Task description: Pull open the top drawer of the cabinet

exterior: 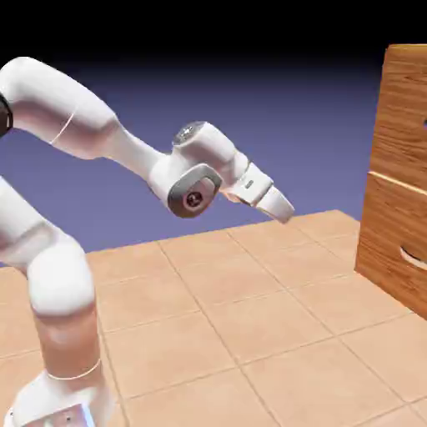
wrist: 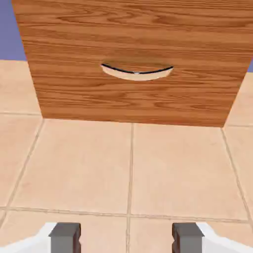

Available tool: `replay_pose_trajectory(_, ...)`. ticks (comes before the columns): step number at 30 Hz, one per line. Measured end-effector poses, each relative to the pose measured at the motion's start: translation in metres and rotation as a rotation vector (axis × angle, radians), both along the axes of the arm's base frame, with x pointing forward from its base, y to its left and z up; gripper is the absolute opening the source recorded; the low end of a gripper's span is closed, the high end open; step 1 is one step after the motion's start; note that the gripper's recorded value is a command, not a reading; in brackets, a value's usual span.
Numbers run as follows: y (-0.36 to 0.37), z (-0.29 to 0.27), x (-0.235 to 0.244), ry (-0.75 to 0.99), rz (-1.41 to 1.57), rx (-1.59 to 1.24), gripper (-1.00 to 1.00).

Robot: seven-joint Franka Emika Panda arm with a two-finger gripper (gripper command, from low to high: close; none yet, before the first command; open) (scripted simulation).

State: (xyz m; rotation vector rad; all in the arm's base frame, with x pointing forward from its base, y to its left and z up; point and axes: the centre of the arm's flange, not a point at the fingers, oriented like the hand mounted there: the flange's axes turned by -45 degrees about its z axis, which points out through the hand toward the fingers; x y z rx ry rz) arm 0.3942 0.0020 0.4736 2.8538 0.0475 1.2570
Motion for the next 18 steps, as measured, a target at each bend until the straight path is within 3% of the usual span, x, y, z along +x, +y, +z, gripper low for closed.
replay_pose_trajectory(18, 0.027, 0.177, 0.052, -0.41, -0.201, 0.014, 0.0)
